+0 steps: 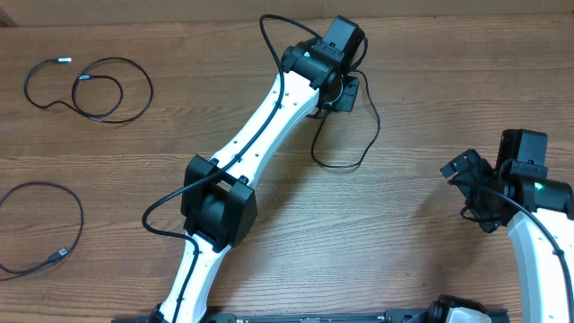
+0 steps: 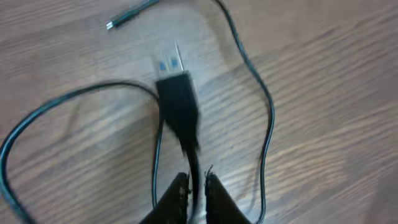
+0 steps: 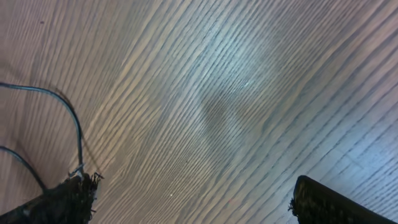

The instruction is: Untangle cables

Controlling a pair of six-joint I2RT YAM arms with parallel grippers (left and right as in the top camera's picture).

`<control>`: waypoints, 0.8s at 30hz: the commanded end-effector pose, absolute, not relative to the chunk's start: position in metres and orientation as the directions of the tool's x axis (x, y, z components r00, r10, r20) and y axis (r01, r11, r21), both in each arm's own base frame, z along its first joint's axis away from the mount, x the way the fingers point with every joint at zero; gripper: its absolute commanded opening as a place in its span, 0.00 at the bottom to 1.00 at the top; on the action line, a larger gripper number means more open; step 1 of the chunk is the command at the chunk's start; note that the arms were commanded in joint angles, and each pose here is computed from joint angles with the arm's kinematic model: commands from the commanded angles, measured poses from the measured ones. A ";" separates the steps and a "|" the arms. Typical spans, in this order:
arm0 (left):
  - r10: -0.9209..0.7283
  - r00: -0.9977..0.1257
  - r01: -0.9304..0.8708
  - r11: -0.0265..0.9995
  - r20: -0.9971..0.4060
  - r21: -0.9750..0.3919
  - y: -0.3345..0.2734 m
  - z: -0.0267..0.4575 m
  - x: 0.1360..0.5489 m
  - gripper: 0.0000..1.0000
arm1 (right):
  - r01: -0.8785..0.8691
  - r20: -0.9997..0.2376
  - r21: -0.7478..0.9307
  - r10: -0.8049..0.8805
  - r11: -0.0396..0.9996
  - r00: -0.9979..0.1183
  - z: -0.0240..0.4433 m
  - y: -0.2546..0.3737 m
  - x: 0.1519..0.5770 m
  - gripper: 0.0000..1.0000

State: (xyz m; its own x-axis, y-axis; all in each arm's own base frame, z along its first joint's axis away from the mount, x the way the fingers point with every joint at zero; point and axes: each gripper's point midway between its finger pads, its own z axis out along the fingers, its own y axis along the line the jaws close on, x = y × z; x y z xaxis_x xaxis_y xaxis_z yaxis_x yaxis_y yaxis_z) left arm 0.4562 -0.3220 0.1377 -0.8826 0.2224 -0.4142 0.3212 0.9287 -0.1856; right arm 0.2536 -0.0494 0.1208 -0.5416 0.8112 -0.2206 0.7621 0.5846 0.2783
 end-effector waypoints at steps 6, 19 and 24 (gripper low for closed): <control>0.119 -0.859 0.287 0.917 -0.498 -0.277 -0.347 0.146 0.477 0.19 | 0.754 -0.207 0.315 0.817 0.576 -0.538 0.125 -0.046 0.260 1.00; 0.364 -0.890 0.424 0.882 -0.276 -0.204 -0.326 0.113 0.417 1.00 | 0.757 -0.199 0.309 0.818 0.576 -0.540 0.122 -0.045 0.258 1.00; 0.735 -0.634 0.771 0.623 -0.240 -0.128 -0.326 0.107 0.383 1.00 | 0.758 -0.196 0.307 0.818 0.575 -0.541 0.121 -0.045 0.257 1.00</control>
State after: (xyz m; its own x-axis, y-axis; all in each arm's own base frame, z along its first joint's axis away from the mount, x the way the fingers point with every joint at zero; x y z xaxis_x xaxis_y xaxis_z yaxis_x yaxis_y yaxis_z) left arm 0.4025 -0.3112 0.1143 -0.8444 0.4832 -0.2313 0.5215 0.8402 -0.1487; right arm 0.2561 -0.0438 0.1204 -0.5504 0.8110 -0.1985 0.7525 0.5848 0.3028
